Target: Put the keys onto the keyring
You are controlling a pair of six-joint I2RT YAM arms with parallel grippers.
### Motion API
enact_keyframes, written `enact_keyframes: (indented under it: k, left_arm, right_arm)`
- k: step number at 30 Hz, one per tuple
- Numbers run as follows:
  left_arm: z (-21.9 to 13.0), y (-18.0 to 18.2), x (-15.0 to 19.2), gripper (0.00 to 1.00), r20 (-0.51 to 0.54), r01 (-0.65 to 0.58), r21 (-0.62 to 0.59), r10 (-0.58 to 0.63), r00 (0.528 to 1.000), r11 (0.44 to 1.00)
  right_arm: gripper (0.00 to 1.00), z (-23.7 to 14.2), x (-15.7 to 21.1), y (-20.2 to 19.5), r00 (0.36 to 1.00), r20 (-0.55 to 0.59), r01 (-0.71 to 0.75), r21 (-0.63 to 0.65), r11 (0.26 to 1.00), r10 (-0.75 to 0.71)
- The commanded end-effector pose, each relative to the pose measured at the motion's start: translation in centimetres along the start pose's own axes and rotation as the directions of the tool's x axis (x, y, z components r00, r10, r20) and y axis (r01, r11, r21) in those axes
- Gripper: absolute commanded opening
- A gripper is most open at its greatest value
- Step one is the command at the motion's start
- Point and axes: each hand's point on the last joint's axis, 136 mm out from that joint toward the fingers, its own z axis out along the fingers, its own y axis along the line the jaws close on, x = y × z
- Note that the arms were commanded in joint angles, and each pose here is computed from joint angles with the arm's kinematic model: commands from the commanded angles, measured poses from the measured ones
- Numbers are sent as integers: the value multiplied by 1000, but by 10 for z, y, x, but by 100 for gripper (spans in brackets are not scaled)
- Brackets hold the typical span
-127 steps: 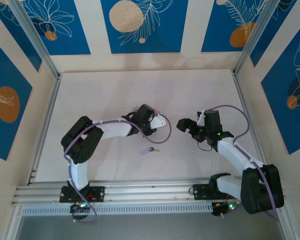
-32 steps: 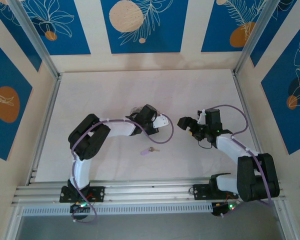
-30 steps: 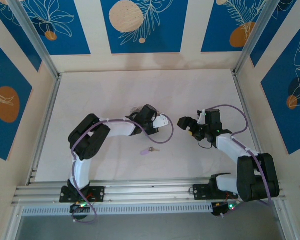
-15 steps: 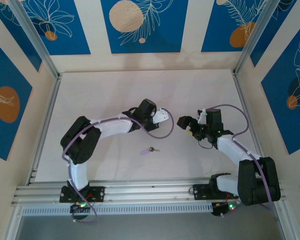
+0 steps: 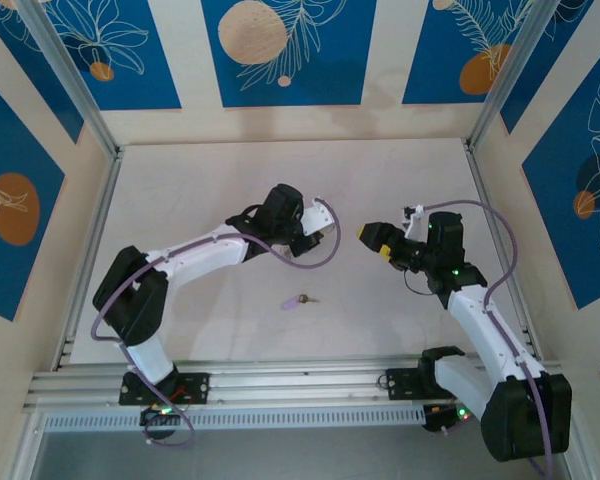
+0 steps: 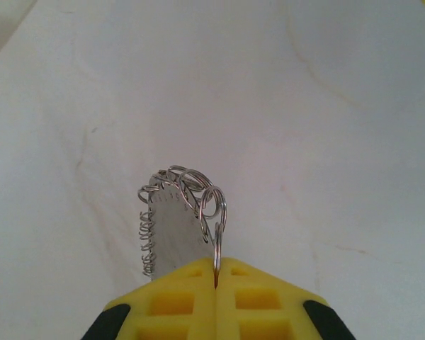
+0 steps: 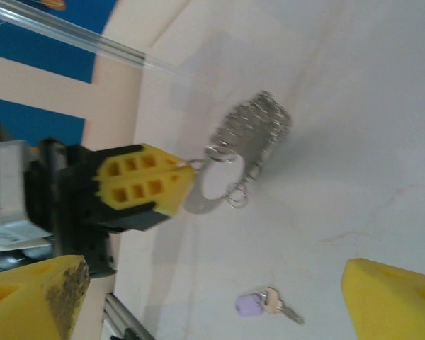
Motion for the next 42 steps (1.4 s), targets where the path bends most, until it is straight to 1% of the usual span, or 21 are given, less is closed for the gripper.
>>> enact_keyframes:
  k: [1, 2, 4, 6, 10, 11, 12, 15, 19, 23, 27, 29, 30, 32, 34, 35, 36, 38, 42]
  left_arm:
    - [-23, -5, -38, 0, 103, 97, 136, -112, 988, 986]
    - [-26, -5, -41, 0, 105, 119, 161, -137, 985, 980]
    - [-32, -3, -45, 0, 104, 137, 172, -157, 982, 976]
    - [-36, -1, -47, 0, 106, 142, 175, -162, 981, 974]
    - [-42, 1, -51, 0, 113, 153, 185, -175, 978, 971]
    - [-42, 1, -51, 0, 112, 155, 188, -177, 978, 970]
    - [-43, 1, -52, 0, 115, 155, 192, -179, 977, 969]
    - [-46, 0, -58, 0, 143, 156, 214, -189, 972, 964]
    - [-57, -4, -70, 0, 209, 144, 258, -200, 957, 955]
    - [-66, 1, -74, 0, 251, 147, 257, -213, 944, 955]
    - [-72, 12, -76, 0, 278, 165, 244, -232, 932, 956]
    - [-76, 19, -78, 0, 296, 175, 241, -244, 923, 955]
    - [-78, 21, -79, 0, 306, 179, 243, -250, 919, 953]
    - [-83, 24, -83, 0, 330, 185, 253, -264, 906, 950]
    - [-89, 26, -88, 0, 353, 184, 262, -271, 895, 947]
    - [-92, 27, -91, 0, 363, 183, 269, -275, 890, 946]
    - [-94, 28, -94, 0, 373, 179, 277, -277, 886, 944]
    - [-100, 29, -100, 0, 392, 174, 298, -286, 874, 939]
    - [-108, 31, -109, 0, 409, 159, 338, -297, 863, 927]
  right_arm:
    - [83, -6, 1, 24, 999, -33, -17, -75, 997, 15]
    - [79, -6, -1, 27, 1000, -26, -17, -82, 996, 15]
    - [69, -5, -6, 31, 1000, -9, -19, -95, 995, 18]
    - [56, 2, -10, 33, 1000, -10, -29, -110, 994, 28]
    - [25, 26, -8, 38, 997, -62, -51, -141, 989, 42]
    - [19, 34, -7, 40, 997, -75, -47, -143, 989, 36]
    - [14, 40, -6, 42, 996, -84, -37, -144, 989, 25]
    - [6, 61, -8, 47, 994, -106, -6, -133, 991, -9]
    - [3, 89, -25, 41, 992, -130, -6, -116, 993, -9]
    - [0, 105, -48, 35, 991, -137, -31, -129, 991, 14]
    - [3, 98, -61, 38, 994, -109, -11, -172, 985, -8]
    - [8, 91, -65, 39, 995, -98, 6, -184, 983, -24]
    - [13, 88, -66, 39, 995, -95, 14, -191, 982, -33]
    - [31, 80, -68, 44, 995, -84, 39, -213, 976, -58]
    - [52, 71, -69, 53, 993, -71, 77, -236, 969, -97]
    - [61, 67, -69, 57, 991, -65, 98, -246, 964, -117]
    - [66, 62, -68, 61, 989, -58, 120, -256, 959, -139]
    - [71, 52, -68, 75, 979, -39, 179, -291, 940, -199]
    - [71, 36, -64, 99, 950, -5, 288, -358, 888, -311]
